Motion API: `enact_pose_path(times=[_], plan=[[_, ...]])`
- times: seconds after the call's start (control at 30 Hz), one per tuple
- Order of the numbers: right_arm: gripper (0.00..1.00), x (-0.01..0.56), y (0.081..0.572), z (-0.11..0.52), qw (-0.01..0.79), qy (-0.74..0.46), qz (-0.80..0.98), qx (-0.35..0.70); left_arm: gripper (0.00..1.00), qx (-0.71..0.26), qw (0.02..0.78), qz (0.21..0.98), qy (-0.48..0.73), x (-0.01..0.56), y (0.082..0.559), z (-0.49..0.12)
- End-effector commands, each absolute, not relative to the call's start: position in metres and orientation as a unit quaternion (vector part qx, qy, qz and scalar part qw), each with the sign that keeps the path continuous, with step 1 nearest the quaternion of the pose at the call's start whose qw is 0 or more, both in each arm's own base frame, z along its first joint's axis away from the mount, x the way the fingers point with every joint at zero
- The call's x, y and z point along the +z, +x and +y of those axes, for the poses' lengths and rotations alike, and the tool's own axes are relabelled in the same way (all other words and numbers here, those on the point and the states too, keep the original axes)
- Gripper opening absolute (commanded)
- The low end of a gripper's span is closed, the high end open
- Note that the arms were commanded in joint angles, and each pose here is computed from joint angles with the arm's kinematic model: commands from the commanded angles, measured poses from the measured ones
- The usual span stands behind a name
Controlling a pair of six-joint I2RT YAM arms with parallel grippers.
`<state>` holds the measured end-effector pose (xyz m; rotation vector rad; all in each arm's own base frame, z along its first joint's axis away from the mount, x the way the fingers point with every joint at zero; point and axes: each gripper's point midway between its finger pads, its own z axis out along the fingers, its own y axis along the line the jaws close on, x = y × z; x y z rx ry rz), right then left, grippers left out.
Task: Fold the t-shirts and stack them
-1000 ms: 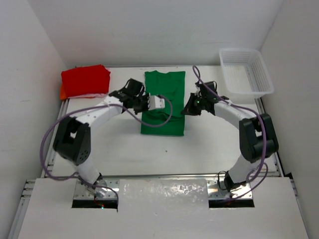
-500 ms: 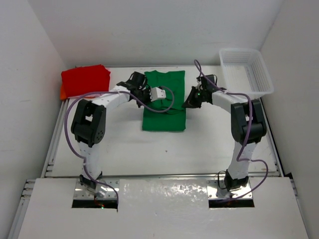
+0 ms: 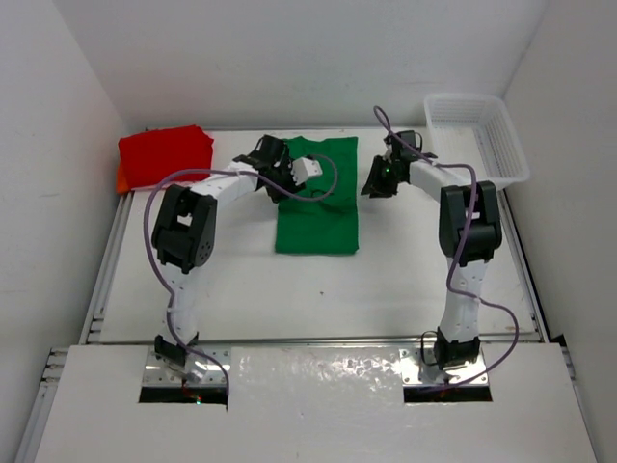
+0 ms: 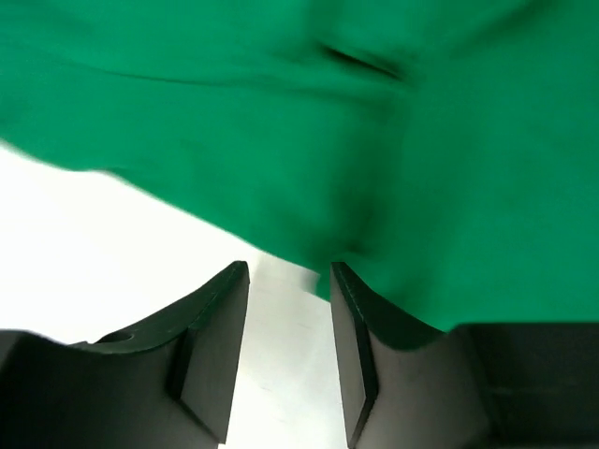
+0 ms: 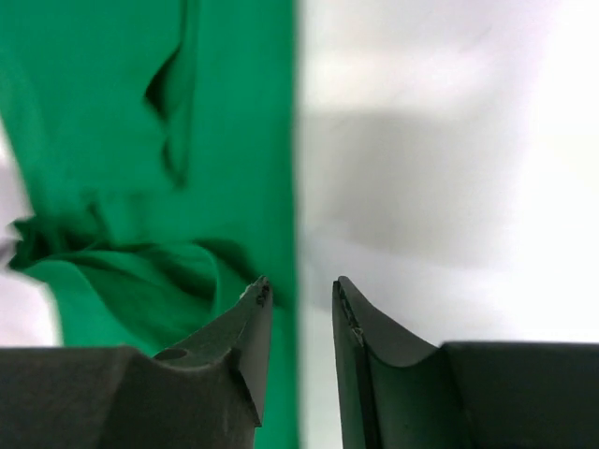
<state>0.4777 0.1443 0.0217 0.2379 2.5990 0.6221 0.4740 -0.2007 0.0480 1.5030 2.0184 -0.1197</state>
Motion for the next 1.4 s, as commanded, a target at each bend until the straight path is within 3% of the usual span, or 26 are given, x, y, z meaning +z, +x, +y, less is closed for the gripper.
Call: enact_pose_path(times=[0.0,0.1,0.17,0.27,0.4,0.47,0.63,0.77,0.9,1.1,1.37], plan=[[0.32,0.067,0.505,0.108,0.305,0.024,0.942,0.138,0.40,0.001,0.384,0.797,0.466,0.095,0.531,-0.184],[0.33,0.097,0.495,0.097,0.347,-0.008,0.932,0.105,0.41,0.005,0.399,0.818,0.415,0.116,0.549,-0.163],[0.29,0.127,0.485,0.109,0.386,-0.037,0.914,0.116,0.41,0.013,0.408,0.821,0.399,0.131,0.556,-0.151],[0.23,0.108,0.440,0.151,0.364,-0.078,0.912,0.175,0.36,0.018,0.407,0.808,0.425,0.149,0.549,-0.145],[0.18,0.096,0.413,0.213,0.327,-0.095,0.887,0.313,0.34,-0.083,0.336,0.758,0.553,0.145,0.480,-0.174],[0.15,0.110,0.432,0.236,0.344,-0.062,0.855,0.382,0.34,-0.109,0.314,0.740,0.584,0.141,0.454,-0.182],[0.05,0.089,0.449,0.264,0.306,0.014,0.825,0.474,0.34,-0.228,0.275,0.746,0.561,0.117,0.409,-0.213],[0.03,0.065,0.453,0.260,0.299,0.036,0.835,0.460,0.35,-0.266,0.289,0.782,0.484,0.098,0.420,-0.229],[0.01,0.036,0.481,0.229,0.324,0.078,0.856,0.395,0.36,-0.209,0.321,0.819,0.426,0.066,0.468,-0.223],[0.00,0.015,0.491,0.190,0.328,0.127,0.867,0.354,0.37,-0.136,0.318,0.847,0.404,0.033,0.488,-0.201],[0.00,0.000,0.504,0.170,0.318,0.098,0.899,0.285,0.46,-0.059,0.364,0.872,0.321,0.054,0.522,-0.178]])
